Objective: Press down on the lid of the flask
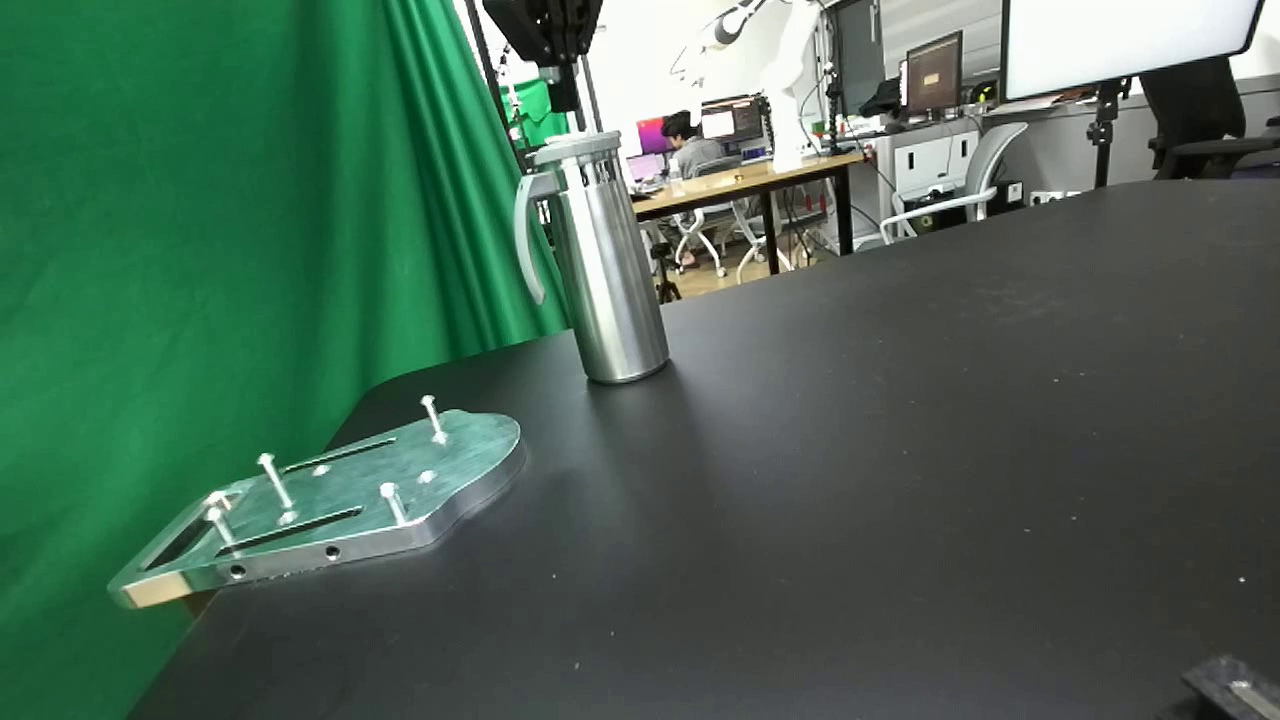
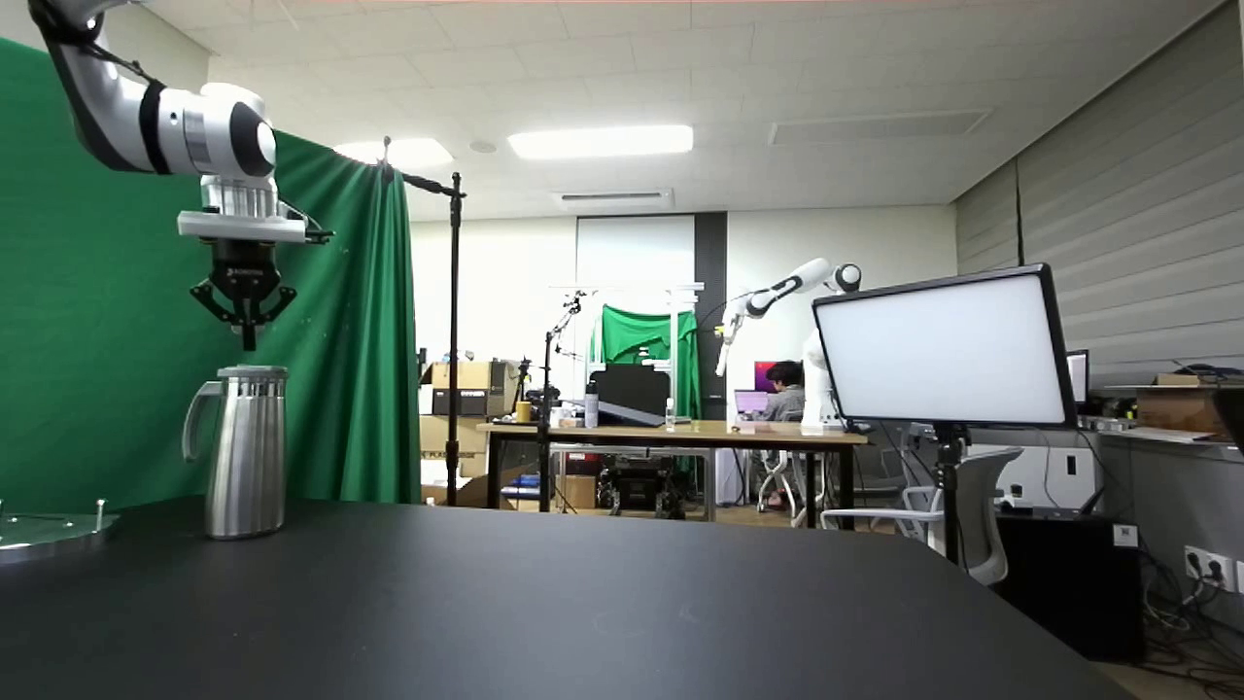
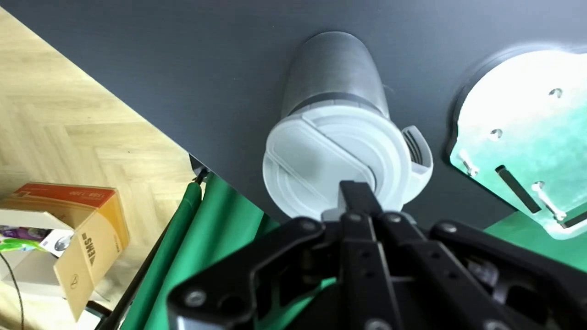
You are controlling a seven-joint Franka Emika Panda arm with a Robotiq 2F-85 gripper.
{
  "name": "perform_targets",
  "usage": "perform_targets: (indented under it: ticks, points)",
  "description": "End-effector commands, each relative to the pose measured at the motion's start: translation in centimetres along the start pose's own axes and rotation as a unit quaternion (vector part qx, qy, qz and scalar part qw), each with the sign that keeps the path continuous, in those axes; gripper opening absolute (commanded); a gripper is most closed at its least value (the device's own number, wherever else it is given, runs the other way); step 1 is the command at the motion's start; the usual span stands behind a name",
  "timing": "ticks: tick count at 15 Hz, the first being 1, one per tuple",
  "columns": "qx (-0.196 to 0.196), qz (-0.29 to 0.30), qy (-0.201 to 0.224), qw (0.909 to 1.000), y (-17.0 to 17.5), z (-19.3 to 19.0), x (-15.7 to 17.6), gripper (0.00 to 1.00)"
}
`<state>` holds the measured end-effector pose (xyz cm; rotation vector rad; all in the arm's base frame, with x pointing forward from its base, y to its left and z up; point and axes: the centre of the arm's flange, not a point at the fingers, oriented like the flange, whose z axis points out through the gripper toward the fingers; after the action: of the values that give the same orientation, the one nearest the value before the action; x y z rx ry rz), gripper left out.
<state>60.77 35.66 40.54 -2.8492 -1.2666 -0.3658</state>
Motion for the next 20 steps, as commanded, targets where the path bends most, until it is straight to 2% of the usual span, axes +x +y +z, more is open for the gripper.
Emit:
perform_targets:
  ticks: [1,13,20]
  points:
    - [-0.002,-0.006,0.006,1.0,0.3,0.3,1.1,0.0]
    - [0.002,-0.015,0.007,0.9999,-0.4,3.0,1.2,0.0]
    - [-0.001,-0.022,-0.028,0.9994,-0.8,4.2,0.2,0.0]
